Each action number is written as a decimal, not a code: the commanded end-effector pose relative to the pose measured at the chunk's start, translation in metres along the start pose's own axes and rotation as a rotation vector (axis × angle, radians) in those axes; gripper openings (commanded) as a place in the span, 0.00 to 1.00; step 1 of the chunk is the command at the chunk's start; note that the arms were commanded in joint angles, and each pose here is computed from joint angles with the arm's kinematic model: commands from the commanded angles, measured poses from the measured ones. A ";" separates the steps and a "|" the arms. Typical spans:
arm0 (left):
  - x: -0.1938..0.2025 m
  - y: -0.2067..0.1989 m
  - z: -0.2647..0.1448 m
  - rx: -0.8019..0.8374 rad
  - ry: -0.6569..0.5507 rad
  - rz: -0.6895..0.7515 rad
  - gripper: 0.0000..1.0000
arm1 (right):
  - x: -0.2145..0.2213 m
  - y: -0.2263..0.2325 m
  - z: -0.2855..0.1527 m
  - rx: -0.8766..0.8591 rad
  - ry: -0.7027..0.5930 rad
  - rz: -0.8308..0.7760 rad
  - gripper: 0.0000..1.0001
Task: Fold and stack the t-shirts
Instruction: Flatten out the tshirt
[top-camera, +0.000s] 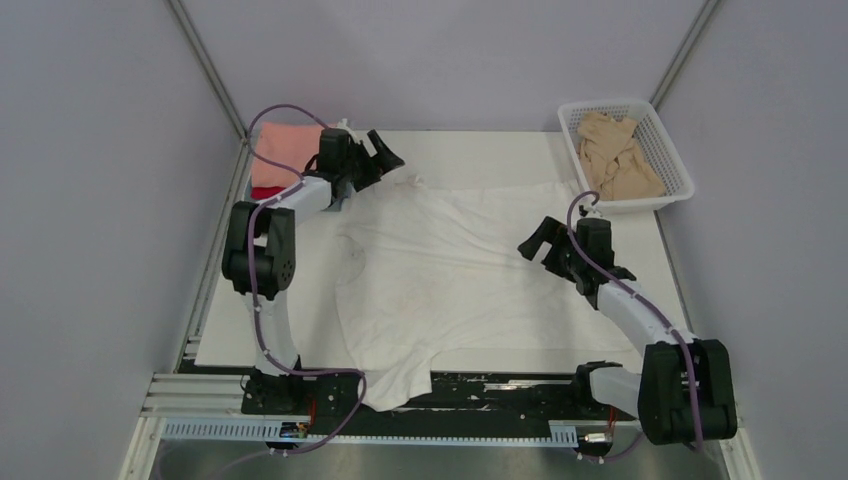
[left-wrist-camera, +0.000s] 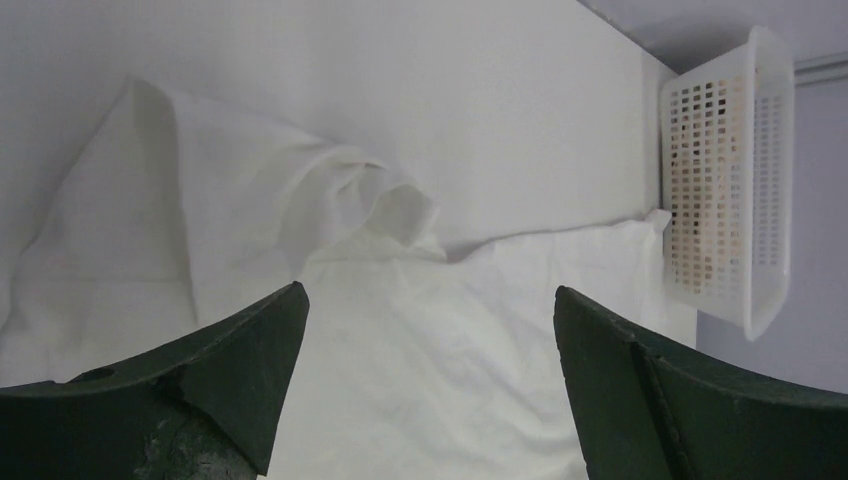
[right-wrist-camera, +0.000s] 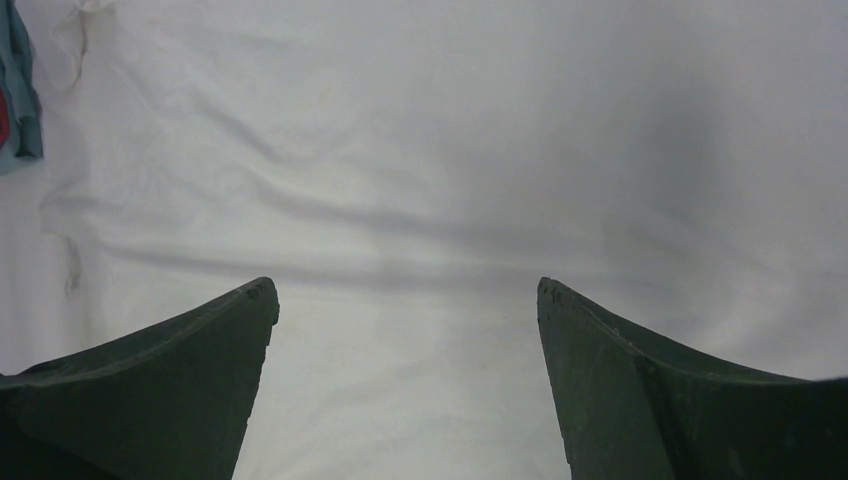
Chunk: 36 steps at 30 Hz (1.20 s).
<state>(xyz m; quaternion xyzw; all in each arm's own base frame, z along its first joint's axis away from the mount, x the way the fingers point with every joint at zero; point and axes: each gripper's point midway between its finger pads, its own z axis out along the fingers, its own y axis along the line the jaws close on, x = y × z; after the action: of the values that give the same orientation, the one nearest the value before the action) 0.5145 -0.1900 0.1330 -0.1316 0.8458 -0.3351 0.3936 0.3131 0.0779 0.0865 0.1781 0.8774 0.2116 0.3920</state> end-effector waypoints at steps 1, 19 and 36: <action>-0.011 -0.039 0.034 0.143 0.005 -0.093 1.00 | 0.003 0.010 0.014 -0.069 0.008 -0.030 1.00; 0.034 -0.002 0.082 -0.014 -0.008 -0.202 1.00 | 0.018 -0.003 0.032 -0.027 0.068 -0.016 1.00; -0.099 0.001 0.145 -0.161 -0.372 -0.186 1.00 | 0.021 -0.003 0.033 -0.028 0.081 -0.016 1.00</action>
<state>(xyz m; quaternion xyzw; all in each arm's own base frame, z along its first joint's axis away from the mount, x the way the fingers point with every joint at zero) 0.6407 -0.2294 0.0814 -0.2709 0.8096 -0.2876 0.4340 0.3156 0.0882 0.0431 0.1719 0.8971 0.2171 0.3443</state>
